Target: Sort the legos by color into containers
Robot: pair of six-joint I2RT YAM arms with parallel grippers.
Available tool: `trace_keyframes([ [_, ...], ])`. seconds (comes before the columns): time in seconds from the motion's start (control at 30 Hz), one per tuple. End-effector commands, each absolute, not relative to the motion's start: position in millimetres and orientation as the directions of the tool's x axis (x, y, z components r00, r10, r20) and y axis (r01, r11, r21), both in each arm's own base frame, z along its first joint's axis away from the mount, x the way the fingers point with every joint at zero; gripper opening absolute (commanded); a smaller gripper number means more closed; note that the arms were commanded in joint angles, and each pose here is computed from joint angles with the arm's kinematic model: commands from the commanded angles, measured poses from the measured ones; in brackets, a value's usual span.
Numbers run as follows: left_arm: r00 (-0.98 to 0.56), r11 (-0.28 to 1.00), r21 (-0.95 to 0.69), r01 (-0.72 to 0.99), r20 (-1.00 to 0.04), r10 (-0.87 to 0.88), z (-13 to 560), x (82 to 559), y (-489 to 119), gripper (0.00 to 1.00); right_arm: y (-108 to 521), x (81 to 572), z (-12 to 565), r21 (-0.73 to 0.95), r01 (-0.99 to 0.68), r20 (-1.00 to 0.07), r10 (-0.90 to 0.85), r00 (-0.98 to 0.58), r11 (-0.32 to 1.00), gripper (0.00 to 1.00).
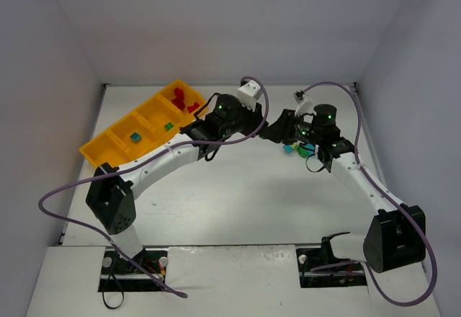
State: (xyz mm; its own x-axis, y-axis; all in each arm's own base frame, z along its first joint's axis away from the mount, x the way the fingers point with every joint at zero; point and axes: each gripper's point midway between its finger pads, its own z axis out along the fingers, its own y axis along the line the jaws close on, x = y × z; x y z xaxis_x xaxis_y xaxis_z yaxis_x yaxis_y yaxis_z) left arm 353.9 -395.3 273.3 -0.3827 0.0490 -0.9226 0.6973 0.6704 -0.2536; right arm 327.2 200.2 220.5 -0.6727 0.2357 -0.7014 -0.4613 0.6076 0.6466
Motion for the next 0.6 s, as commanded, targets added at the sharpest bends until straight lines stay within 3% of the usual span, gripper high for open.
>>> trace_keyframes([
  [0.0, -0.274, 0.65, -0.221, 0.727, -0.961, -0.021, 322.7, 349.2, -393.1, 0.0, 201.9, 337.5, 254.4, 0.601, -0.539, -0.772, 0.253, -0.583, 0.591, 0.24],
  [0.03, -0.276, 0.653, -0.215, 0.726, -0.961, -0.011, 319.7, 349.4, -392.1, 0.0, 202.3, 337.1, 254.8, 0.599, -0.542, -0.774, 0.252, -0.581, 0.59, 0.14],
  [0.13, -0.269, 0.675, -0.177, 0.717, -0.963, 0.034, 309.8, 352.3, -387.2, 0.0, 201.5, 336.2, 254.5, 0.598, -0.541, -0.774, 0.251, -0.581, 0.591, 0.0],
  [0.57, -0.273, 0.755, -0.031, 0.655, -0.941, 0.199, 271.6, 363.5, -359.6, 0.0, 192.7, 334.7, 243.8, 0.598, -0.515, -0.765, 0.247, -0.595, 0.613, 0.0],
])
